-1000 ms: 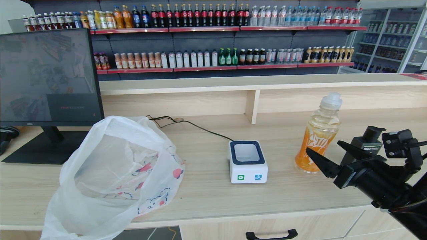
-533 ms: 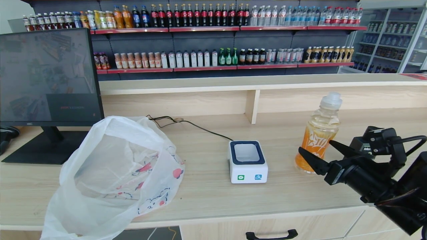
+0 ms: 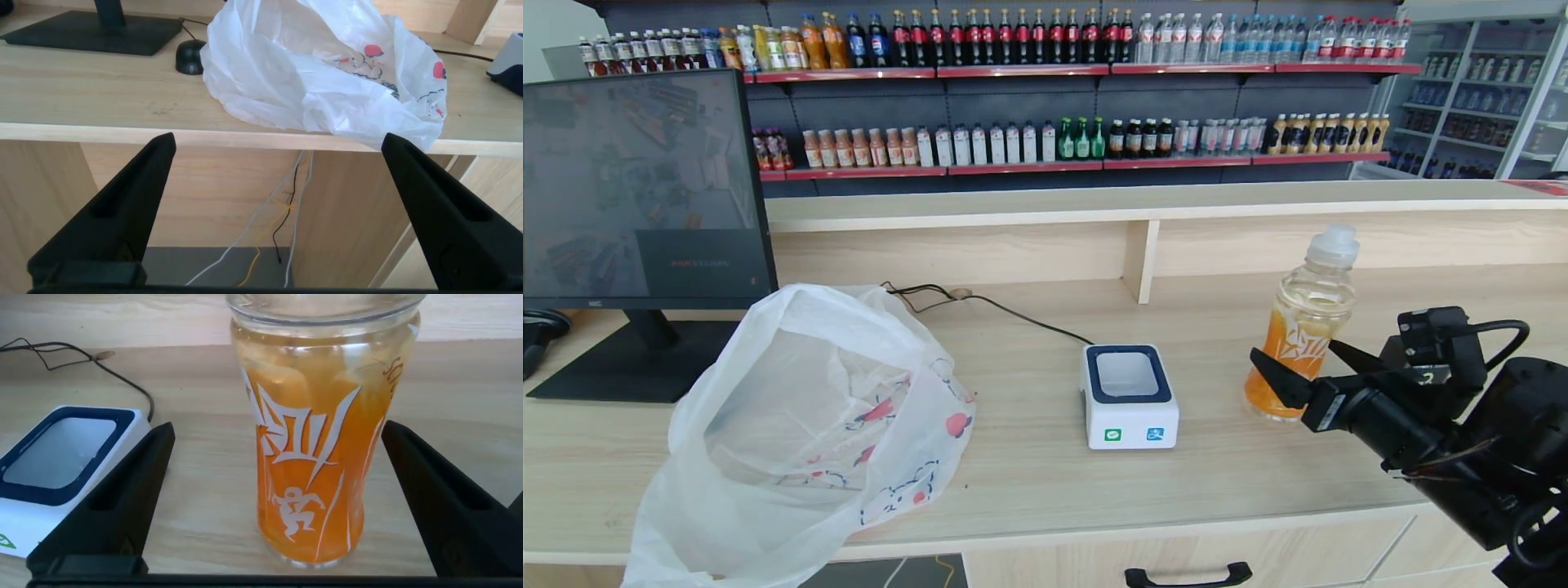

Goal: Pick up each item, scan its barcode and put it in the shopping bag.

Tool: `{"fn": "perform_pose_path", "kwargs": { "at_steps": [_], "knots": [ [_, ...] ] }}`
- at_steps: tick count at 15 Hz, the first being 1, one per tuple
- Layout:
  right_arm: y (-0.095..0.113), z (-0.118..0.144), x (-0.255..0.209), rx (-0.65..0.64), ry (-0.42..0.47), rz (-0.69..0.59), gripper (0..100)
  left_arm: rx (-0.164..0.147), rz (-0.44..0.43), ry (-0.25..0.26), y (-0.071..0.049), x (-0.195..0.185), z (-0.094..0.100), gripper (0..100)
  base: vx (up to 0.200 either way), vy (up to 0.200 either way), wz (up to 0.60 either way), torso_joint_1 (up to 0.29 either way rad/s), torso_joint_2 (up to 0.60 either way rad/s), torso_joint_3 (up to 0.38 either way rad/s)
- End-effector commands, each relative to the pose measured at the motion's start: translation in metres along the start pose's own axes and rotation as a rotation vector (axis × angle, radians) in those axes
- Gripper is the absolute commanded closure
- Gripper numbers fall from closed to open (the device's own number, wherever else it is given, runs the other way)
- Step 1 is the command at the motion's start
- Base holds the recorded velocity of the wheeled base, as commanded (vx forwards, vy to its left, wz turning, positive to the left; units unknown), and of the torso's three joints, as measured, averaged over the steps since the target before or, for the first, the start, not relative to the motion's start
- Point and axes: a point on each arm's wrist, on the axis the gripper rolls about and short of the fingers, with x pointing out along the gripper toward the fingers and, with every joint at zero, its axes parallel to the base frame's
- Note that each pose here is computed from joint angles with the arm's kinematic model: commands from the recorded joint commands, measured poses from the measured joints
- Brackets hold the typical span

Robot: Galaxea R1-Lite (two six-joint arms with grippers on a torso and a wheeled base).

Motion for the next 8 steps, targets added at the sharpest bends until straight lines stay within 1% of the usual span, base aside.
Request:
{"fn": "perform_pose_path", "kwargs": {
  "at_steps": [1,2,5,8],
  "knots": [
    [-0.003,-0.003,0.011,-0.001,-0.001,-0.013,0,0.0,0.0,-0.001,0.0,0.0,0.0,0,0.0,0.0,0.0,0.0,0.0,0.0],
    [-0.007,-0.004,0.014,-0.003,0.0,-0.027,0,0.0,0.0,-0.001,0.0,0.0,0.0,0,0.0,0.0,0.0,0.0,0.0,0.0],
    [-0.014,0.0,0.027,-0.004,-0.035,-0.051,0,0.0,0.0,-0.001,0.0,0.0,0.0,0,0.0,0.0,0.0,0.0,0.0,0.0],
    [-0.014,-0.004,0.029,-0.006,-0.02,-0.054,0,0.0,0.0,-0.001,0.0,0.0,0.0,0,0.0,0.0,0.0,0.0,0.0,0.0]
  ]
}}
